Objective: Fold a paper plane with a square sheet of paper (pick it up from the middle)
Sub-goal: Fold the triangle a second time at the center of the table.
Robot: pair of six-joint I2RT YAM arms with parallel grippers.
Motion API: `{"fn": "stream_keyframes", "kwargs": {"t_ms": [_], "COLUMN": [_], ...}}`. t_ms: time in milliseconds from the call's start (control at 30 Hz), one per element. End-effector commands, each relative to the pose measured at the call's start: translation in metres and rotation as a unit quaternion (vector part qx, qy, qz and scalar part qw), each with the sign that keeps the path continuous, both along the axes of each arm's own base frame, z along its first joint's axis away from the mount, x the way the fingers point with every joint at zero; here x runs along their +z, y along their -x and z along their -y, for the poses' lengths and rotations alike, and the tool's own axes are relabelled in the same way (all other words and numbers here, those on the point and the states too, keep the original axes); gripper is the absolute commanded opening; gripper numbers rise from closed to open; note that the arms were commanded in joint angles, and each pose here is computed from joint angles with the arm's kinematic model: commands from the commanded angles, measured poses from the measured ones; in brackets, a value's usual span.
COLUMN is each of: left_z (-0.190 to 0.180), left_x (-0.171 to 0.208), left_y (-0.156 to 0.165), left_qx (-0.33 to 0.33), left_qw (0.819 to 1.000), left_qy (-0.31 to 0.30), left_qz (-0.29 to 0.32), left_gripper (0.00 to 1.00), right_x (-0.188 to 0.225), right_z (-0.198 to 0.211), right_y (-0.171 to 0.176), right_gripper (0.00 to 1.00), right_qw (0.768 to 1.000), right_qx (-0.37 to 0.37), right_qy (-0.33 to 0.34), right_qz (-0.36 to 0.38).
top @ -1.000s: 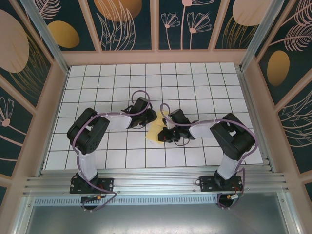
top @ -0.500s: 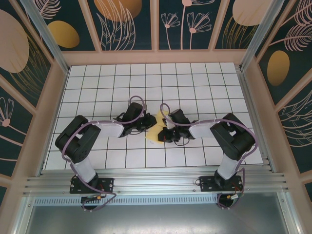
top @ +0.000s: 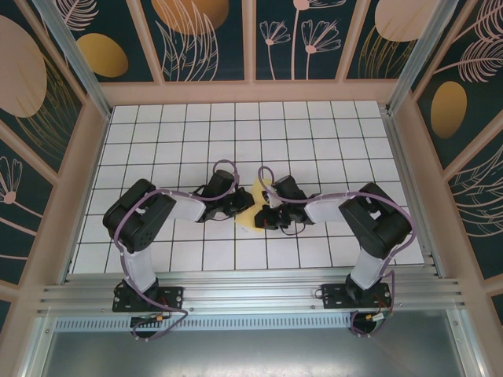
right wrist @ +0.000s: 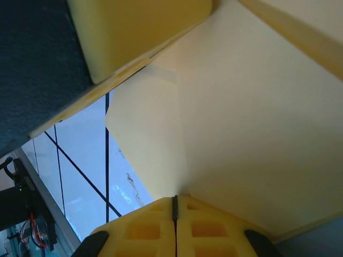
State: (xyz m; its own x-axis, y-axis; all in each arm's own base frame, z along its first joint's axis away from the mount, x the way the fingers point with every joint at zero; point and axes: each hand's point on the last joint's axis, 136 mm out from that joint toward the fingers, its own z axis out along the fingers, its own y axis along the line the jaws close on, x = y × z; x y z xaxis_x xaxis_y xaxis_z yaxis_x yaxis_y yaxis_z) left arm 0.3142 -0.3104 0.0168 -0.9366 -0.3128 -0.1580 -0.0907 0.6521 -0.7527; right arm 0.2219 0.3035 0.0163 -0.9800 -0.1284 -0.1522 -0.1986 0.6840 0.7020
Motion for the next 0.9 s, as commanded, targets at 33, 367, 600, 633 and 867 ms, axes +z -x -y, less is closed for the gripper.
{"fn": "stream_keyframes", "kwargs": {"t_ms": [33,367,600,633,867], "left_z": [-0.017,-0.018,-0.017,-0.018,-0.017], "left_x": [-0.033,-0.029,-0.024,-0.024,-0.021], "left_y": [0.006,0.010,0.007,0.006,0.001], "left_qx": [0.011,0.005,0.008,0.008,0.010], "left_qw": [0.998,0.999,0.999,0.999,0.998], "left_qy": [-0.055,-0.049,-0.050,-0.051,-0.061], "left_qz": [-0.018,-0.015,-0.008,-0.008,-0.002], "left_gripper": [0.10,0.10,0.10,0.10,0.10], "right_x": [-0.006,0.022,-0.008,-0.011,-0.022], "right_z": [0.018,0.000,0.012,0.014,0.036], "right_y": [0.021,-0.013,0.010,0.017,0.044], "right_gripper": [0.08,0.10,0.10,0.10,0.10], "right_qw": [0.999,1.000,0.998,0.998,0.996], "right_qx": [-0.004,-0.025,-0.017,-0.010,-0.005], "right_qy": [0.035,-0.003,0.015,0.015,0.037], "right_qz": [-0.037,-0.013,-0.056,-0.065,-0.082]}}
